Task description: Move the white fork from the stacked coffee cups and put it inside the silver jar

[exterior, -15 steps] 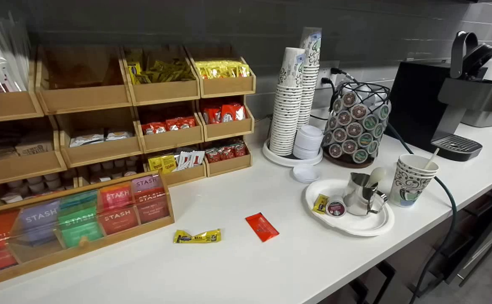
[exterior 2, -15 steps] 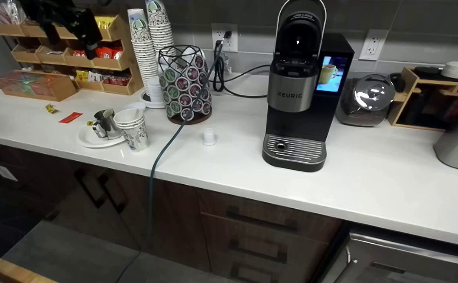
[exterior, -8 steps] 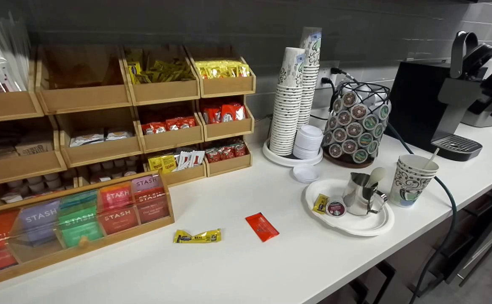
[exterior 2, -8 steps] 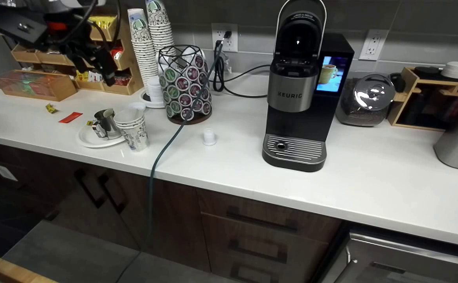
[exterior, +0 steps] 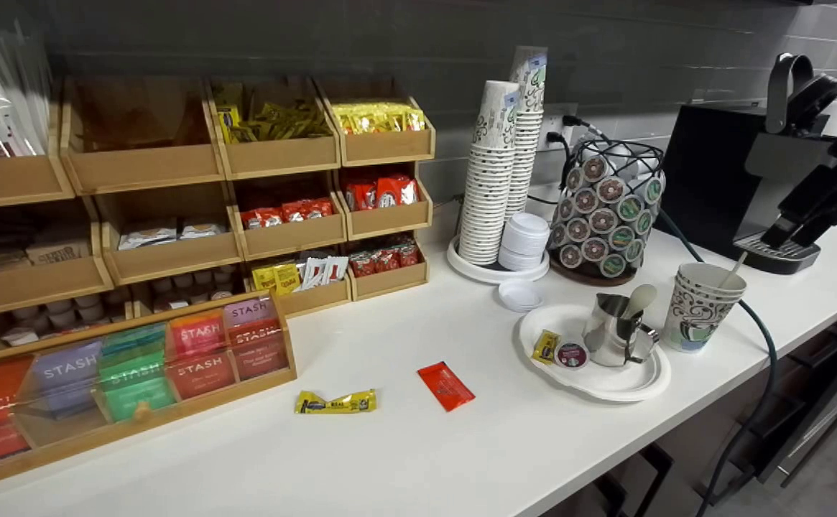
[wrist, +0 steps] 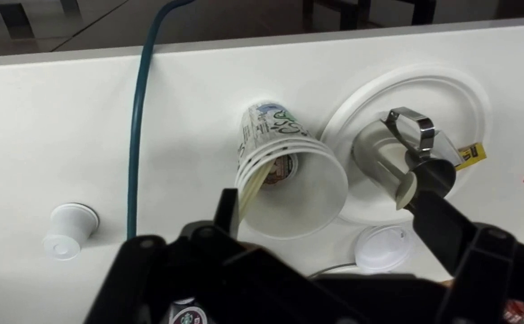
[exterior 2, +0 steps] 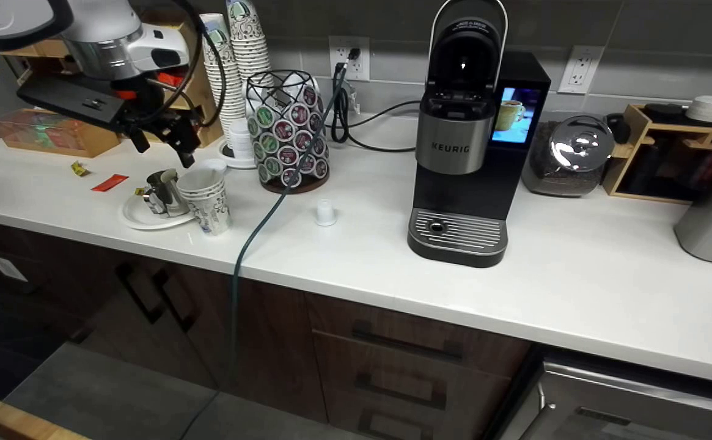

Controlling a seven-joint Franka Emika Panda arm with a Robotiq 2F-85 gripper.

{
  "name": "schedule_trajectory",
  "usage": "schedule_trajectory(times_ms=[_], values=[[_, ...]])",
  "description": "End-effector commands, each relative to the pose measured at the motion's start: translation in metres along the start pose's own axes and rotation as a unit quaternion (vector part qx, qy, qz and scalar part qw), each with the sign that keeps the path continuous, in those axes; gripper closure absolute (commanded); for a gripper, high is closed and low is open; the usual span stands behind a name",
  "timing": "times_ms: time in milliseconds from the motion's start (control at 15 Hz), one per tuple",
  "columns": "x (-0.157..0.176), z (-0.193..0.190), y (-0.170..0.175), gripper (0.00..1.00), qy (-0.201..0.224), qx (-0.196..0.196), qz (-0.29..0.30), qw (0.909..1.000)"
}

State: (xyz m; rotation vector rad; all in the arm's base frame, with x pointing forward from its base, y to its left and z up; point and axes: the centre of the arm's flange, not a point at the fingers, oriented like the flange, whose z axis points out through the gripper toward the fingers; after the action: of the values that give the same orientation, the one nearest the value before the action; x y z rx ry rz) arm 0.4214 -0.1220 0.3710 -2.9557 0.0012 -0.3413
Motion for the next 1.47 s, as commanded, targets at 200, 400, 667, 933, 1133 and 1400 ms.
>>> schedule_trajectory(times_ms=[200, 400, 667, 933, 1133, 1400], values=[[0.005, 0.006, 0.003, 0.0, -0.012, 0.009, -0.022, 0.9997], [0.014, 0.015, 0.024, 0.0, -0.037, 0.077, -0.045, 0.9953], [0.027, 0.021, 0.06, 0.0, -0.03, 0.105, -0.053, 0.9926], [0.04, 0.039, 0.074, 0.0, -0.033, 0.106, -0.052, 0.9925], [0.05, 0.055, 0.078, 0.15, -0.039, 0.099, -0.053, 0.9929], [0.056, 0.065, 0.082, 0.54, -0.057, 0.103, -0.052, 0.9917]])
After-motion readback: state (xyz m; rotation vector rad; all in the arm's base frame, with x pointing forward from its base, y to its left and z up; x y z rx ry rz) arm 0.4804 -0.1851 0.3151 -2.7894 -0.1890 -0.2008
